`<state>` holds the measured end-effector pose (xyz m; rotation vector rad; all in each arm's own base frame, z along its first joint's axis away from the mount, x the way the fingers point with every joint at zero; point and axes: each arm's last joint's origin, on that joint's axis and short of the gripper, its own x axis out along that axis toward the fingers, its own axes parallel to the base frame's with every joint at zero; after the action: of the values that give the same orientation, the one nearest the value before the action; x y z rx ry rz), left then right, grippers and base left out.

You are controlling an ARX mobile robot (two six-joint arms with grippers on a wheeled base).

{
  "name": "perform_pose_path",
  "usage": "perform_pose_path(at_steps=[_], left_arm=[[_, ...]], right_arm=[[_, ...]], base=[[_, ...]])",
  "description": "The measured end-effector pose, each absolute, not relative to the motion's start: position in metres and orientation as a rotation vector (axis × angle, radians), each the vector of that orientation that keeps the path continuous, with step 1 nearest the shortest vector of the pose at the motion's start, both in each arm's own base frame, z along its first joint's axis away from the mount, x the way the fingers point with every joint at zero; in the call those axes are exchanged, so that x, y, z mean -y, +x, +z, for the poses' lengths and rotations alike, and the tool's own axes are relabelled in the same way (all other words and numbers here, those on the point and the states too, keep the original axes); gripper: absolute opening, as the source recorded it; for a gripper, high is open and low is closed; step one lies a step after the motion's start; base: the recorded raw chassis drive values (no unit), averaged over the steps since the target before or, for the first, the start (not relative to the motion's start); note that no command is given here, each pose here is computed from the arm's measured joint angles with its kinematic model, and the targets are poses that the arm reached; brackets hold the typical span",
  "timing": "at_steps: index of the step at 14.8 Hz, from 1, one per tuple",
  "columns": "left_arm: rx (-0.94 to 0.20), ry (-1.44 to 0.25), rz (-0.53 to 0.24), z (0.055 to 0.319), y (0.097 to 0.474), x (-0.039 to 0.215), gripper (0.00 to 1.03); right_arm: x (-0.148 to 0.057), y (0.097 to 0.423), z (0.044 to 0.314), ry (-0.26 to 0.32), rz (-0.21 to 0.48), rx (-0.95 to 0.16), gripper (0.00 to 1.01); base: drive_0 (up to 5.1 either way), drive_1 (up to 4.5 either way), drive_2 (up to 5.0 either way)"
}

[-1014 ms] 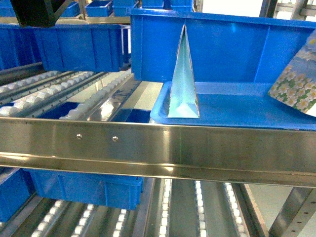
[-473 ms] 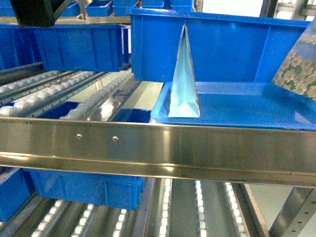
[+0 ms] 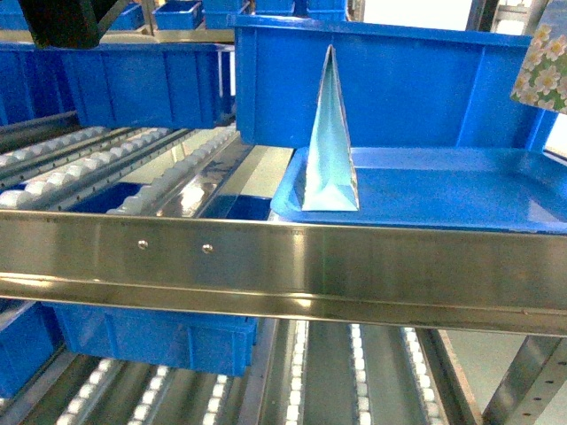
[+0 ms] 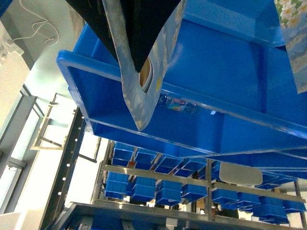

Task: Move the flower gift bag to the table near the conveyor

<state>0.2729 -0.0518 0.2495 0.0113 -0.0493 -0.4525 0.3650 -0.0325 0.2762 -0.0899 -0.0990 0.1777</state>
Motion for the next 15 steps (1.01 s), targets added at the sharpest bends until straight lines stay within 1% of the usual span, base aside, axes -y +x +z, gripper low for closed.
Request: perform_pose_path(at_steps=[1,3,5,6,8,12,13,15], left_arm=[[0.049,0.013,-0.456,0.249,0.273,0.053,0.98],[0.075,0.04,-0.483,0.257,0.292,0.07,0.98],[0.08,0.069,-0.529,0.26,0.311,0.09,0.98],[0.08,0.078,-0.531,0.262,0.318,0.096,0.98],[0.094,0.101,-0.543,0.267,0.324,0.109,0.98],[0.097,0.13,-0.617,0.27,0.328,0.143,0.98],[0.089,0.13,-0.62,0.268,0.334,0.153,0.98],[0.084,0.116,-0.557,0.263,0.346,0.158,0.98]], right_arm=[[0.032,0.365,0.276,-0.09,0.178,0.1,0.02],[0.032,0.365,0.276,-0.09,0.177,0.1,0.02],[0.032,0.365,0.276,-0.09,0.177,0.099,0.02],[0.032,0.365,0.276,-0.09,0.177,0.1,0.02],[0.032,0.365,0.276,-0.09,0.177,0.1,0.02],[0.032,0.365,0.276,-0.09,0.178,0.099,0.02],[0.032,0.365,0.276,-0.09,0.177,0.1,0.02],[0.032,0.365,0.276,-0.09,0.177,0.1,0.02]], base=[[0.0,0.0,0.0],[0.0,0.0,0.0],[0.0,0.0,0.0],[0.0,0.0,0.0],[0.0,0.0,0.0],[0.0,0.0,0.0],[0.0,0.0,0.0],[0.0,0.0,0.0]])
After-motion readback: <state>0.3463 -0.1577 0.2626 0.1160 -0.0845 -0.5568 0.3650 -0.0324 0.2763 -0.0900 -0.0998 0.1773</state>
